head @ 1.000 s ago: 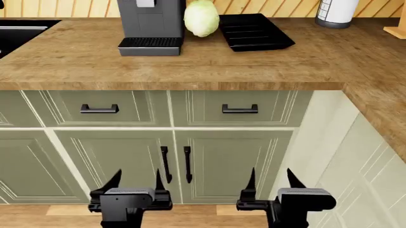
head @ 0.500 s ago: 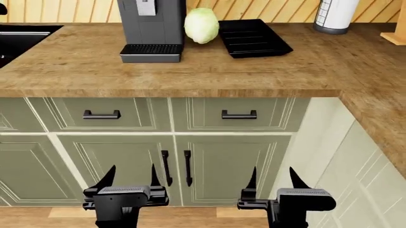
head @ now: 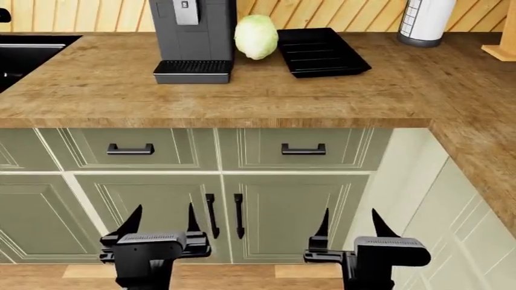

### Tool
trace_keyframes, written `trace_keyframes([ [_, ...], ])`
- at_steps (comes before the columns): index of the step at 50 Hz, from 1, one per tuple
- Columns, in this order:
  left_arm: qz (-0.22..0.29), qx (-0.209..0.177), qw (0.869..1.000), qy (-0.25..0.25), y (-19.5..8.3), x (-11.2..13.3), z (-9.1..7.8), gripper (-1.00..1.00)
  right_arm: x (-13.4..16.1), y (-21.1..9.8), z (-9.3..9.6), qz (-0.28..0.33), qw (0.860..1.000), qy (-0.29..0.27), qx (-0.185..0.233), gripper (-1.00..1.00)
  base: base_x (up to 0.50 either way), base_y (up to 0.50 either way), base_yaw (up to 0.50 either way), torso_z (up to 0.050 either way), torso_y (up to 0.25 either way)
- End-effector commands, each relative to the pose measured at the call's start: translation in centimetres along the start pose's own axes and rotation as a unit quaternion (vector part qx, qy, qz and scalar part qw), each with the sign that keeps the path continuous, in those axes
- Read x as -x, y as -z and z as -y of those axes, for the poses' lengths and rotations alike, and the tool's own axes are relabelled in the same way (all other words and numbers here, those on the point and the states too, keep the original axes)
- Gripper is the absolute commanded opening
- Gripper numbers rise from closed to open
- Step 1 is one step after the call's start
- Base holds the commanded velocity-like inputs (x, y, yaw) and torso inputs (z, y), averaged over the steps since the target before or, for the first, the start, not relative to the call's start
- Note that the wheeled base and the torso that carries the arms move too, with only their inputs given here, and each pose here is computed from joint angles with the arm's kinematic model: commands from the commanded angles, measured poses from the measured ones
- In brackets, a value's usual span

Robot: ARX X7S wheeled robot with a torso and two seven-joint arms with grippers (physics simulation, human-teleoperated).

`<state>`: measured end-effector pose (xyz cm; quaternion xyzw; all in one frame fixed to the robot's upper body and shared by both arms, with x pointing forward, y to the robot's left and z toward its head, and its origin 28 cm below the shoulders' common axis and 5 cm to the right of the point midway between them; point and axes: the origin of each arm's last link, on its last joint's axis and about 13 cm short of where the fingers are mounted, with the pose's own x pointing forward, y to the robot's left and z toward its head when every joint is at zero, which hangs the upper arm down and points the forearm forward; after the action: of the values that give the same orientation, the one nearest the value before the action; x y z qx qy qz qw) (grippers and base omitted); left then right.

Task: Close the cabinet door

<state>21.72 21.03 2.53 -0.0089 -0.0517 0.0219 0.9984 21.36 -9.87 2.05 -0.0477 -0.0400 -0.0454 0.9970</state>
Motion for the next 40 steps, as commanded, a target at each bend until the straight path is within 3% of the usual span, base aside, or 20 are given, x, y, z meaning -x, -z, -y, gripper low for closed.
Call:
trace_keyframes([
  [1, 0.057, -0.007, 0.998, -0.012, -2.9, -0.9, -0.7, 1.0, -0.8, -2.7, 0.7, 0.046, 0.999, 0.024, 0.005, 1.0, 0.0, 0.0, 0.0, 0.05, 0.018],
  [10, 0.185, -0.007, 0.983, -0.012, -10.1, -0.4, -1.2, 1.0, -0.2, -8.7, 2.3, 0.136, 0.989, 0.048, 0.017, 1.0, 0.0, 0.0, 0.0, 0.05, 0.018],
  [16, 0.232, -0.01, 0.973, -0.006, -12.8, 1.1, -1.2, 1.0, 1.2, -11.5, 3.0, 0.181, 0.981, 0.06, 0.025, 1.0, 0.0, 0.0, 0.0, 0.05, 0.019],
  [30, 0.27, -0.003, 0.962, -0.029, -14.6, 2.3, -1.9, 1.0, 2.8, -13.2, 3.5, 0.216, 0.973, 0.068, 0.032, 1.0, 0.0, 0.0, 0.0, 0.049, 0.017],
  [40, 0.281, -0.004, 0.958, -0.046, -14.6, 2.3, -1.8, 1.0, 2.9, -13.3, 3.5, 0.215, 0.974, 0.062, 0.026, 1.0, 0.0, 0.0, 0.0, 0.0, 0.0],
])
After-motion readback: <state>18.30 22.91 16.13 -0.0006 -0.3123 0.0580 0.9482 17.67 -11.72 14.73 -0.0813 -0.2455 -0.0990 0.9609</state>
